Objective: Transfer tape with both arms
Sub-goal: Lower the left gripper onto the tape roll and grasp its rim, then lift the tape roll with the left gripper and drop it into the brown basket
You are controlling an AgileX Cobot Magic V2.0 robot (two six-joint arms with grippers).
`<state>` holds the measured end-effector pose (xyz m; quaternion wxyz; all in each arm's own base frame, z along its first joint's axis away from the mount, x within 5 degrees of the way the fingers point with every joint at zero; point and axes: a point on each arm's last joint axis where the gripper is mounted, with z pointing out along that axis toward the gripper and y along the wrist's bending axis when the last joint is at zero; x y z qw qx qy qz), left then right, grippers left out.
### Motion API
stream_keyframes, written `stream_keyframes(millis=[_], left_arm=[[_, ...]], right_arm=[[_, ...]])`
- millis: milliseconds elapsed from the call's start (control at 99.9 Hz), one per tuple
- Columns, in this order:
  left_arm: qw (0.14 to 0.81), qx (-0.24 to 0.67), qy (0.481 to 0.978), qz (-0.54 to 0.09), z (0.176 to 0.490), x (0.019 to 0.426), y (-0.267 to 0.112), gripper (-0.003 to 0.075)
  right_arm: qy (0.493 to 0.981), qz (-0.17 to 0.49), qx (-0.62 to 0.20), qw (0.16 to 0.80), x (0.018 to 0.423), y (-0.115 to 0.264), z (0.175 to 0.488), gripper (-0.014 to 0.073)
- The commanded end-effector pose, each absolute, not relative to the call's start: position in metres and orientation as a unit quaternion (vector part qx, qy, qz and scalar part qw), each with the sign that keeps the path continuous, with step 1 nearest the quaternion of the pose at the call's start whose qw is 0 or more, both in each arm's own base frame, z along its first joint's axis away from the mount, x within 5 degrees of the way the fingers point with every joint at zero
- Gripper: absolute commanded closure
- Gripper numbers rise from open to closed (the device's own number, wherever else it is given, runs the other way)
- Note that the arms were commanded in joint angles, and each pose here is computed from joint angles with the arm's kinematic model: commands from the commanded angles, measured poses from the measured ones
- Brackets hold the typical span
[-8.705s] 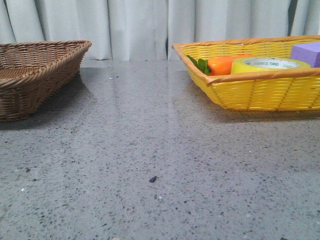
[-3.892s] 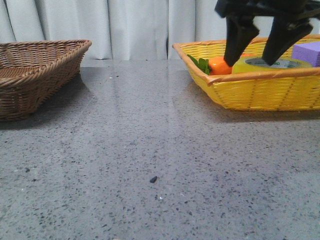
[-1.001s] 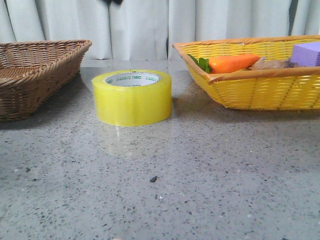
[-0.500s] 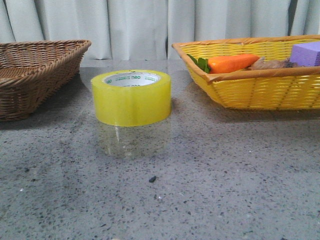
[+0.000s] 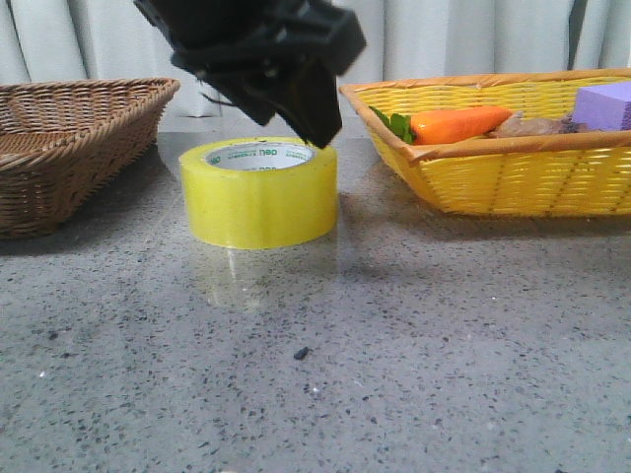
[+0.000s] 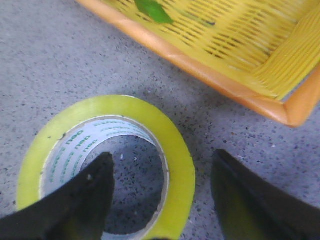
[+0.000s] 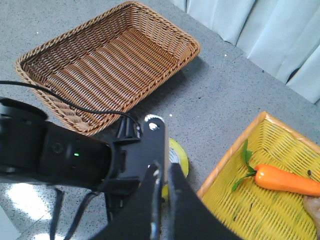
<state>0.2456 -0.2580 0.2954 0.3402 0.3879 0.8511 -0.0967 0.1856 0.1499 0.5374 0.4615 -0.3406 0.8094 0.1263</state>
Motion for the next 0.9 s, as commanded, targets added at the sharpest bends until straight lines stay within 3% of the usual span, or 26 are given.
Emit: stream_keyframes(millis=[0,500,760,891], left_arm=[[0.380,0.391,0.830,-0.115,0.314,0.248,-0.265,0.0321],[0.349,0.390,0.846,-0.104,0.278,0.269,-0.276,0.0337],[0.356,0.387,0.843,-0.111,0.279,0.270,-0.277,0.0599],[0.357,0.387,0.843,-0.111,0.280,0.269,-0.277,0.0684]], right_arm=[[0.799,0.123,-0.337,0.483,0.173,0.138,0.550,0.0669],[0.799,0.123,-0.337,0.483,0.173,0.138,0.550,0.0669],[0.799,0.123,-0.337,0.483,0.173,0.138,0.550,0.0669],[0.799,0.123,-0.337,0.483,0.173,0.138,0.550,0.0669]])
